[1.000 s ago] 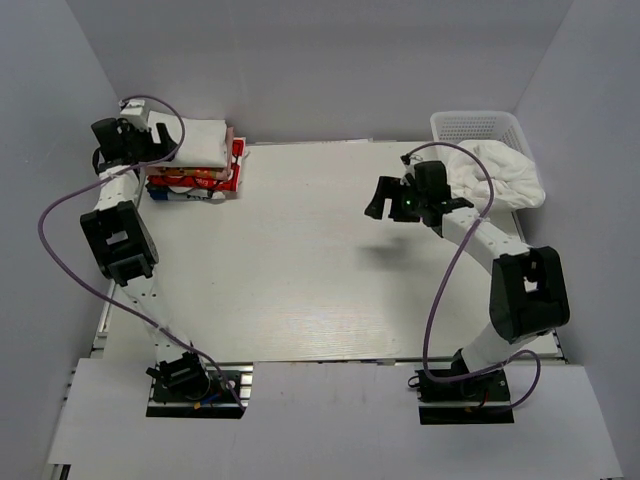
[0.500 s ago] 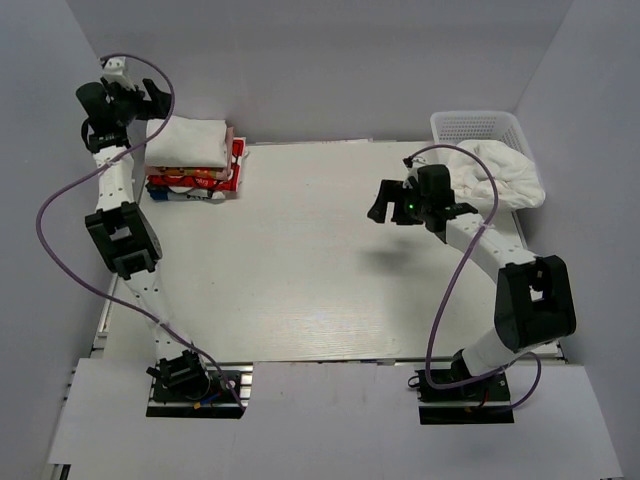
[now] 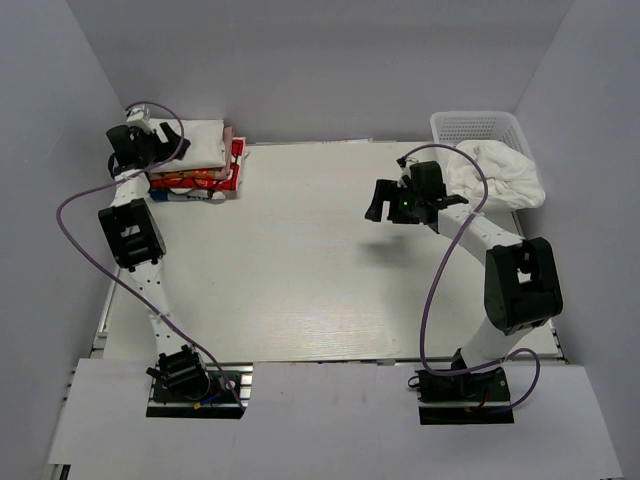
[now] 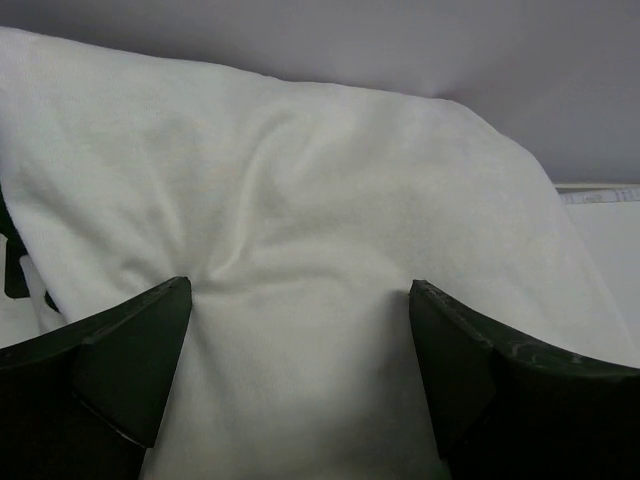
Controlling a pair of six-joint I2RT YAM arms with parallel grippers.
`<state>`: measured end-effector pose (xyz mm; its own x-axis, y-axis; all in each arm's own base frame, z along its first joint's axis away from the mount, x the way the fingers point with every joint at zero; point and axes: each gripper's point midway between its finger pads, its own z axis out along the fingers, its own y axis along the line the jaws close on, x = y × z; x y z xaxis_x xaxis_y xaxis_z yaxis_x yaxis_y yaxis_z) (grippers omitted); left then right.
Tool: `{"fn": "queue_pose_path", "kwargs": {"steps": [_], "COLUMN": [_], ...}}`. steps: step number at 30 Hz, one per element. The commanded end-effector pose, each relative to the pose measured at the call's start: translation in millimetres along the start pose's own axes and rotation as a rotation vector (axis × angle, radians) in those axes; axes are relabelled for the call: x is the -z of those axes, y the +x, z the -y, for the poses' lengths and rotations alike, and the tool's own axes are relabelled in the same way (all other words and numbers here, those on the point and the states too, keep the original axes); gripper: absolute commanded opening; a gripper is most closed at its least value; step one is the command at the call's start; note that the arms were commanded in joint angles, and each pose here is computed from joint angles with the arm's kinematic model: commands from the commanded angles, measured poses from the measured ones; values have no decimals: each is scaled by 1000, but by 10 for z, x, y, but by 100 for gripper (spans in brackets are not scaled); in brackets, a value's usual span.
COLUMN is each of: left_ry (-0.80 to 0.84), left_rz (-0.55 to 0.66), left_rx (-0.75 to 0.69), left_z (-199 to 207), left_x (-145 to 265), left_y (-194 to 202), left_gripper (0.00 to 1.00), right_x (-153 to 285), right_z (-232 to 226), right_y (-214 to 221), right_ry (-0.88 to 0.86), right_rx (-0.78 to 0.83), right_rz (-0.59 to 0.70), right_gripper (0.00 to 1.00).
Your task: Fold and stack the t-shirts
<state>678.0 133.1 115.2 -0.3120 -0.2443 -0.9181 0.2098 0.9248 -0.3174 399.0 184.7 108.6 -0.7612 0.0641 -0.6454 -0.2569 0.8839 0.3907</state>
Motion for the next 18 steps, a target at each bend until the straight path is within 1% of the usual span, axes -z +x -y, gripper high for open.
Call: {"fn": "queue_pose_path", "kwargs": {"steps": [1,2,3,6,7,8,9,10,11,12,13,14,15,16,17,18], "left_ry": [54,76,97,83,79,58,-5,-32,-17,-20,-22,-52,-79,-99,-129,-149], "left_rz": [-21,-15,18,73,89,85,95,71,155,130,190,257,214,208,185,202], "left_rx": [71,74,56,35,22,1,-16,5,-53,-21,-59,-91,-47,-39,-2,9], "left_z": [193,261,358,484,643,678,689,679,956,1031,1134,1309,1364,1416,1466,1610], "left_x": [112,140,189,321,426,514,589,668,964,1042,1182,1467,1539,1651,1728,1953], "left_y": [-64,-139,-357,-737,-948,-1019,-1101,-917,-1316,-1065,-1234,-1539,-1417,-1464,-1440,-1614], "left_gripper": [100,100,100,100,100,100,100,100,100,100,100,100,100,100,100,100], "right_x": [123,140,146,265,300,359,406,437,457,538,550,612,649,657,734,759], "right_z": [-120,-138,-132,-265,-330,-401,-496,-534,-550,-585,-582,-588,-592,-558,-555,-523], "right_y": [-189,-174,-157,-235,-255,-310,-296,-312,-334,-343,-326,-355,-315,-265,-294,-186], "right_ry": [-34,-41,-44,-89,-119,-139,-163,-176,-179,-183,-173,-160,-156,-145,-132,-131], "right_rx": [45,47,54,75,86,101,120,131,140,150,173,175,179,168,165,156], "right_rz": [61,62,61,92,94,115,125,137,163,185,190,206,204,195,220,217], "right_gripper": [90,90,90,90,90,90,90,90,90,90,90,90,90,90,90,90]}}
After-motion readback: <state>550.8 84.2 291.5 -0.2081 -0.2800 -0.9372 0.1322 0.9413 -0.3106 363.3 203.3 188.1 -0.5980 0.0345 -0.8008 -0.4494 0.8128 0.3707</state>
